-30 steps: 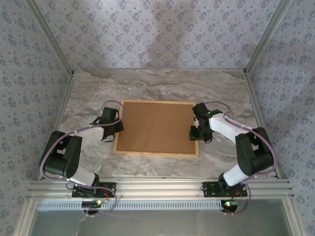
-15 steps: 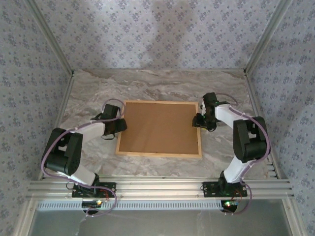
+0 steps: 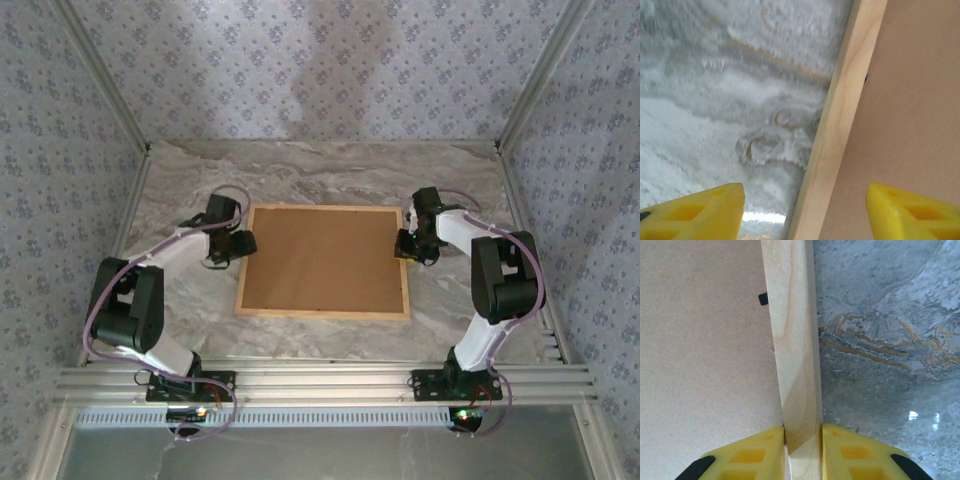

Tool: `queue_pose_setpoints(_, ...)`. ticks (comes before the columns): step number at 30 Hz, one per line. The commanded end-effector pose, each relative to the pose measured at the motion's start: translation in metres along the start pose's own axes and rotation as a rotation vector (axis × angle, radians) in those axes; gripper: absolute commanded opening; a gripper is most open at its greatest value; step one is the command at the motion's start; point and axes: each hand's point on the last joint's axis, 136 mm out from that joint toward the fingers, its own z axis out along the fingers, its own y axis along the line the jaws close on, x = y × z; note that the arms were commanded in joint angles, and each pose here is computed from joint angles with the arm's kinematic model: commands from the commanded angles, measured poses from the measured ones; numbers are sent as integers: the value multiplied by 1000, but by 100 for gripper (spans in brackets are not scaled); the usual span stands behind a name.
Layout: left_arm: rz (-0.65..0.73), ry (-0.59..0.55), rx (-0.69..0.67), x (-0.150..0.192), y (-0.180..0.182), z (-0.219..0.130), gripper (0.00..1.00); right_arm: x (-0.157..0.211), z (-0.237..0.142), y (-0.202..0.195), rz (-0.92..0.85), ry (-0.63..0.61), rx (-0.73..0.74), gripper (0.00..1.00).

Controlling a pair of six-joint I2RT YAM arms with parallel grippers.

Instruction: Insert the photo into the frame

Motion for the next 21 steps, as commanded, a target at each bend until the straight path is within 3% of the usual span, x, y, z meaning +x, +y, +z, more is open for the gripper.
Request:
queue_pose_setpoints(1,49,46,9,-7,-6,-1,63,-6,3,-11,-6,-6,46,24)
queue_pose_setpoints(12,51,54,-41,-59,0,20,36,-9,3,-12,16,-17,12,24)
queue_pose_setpoints(21,59,84,30,-60,-17,27,35,-9,5,-12,21,-10,10,24)
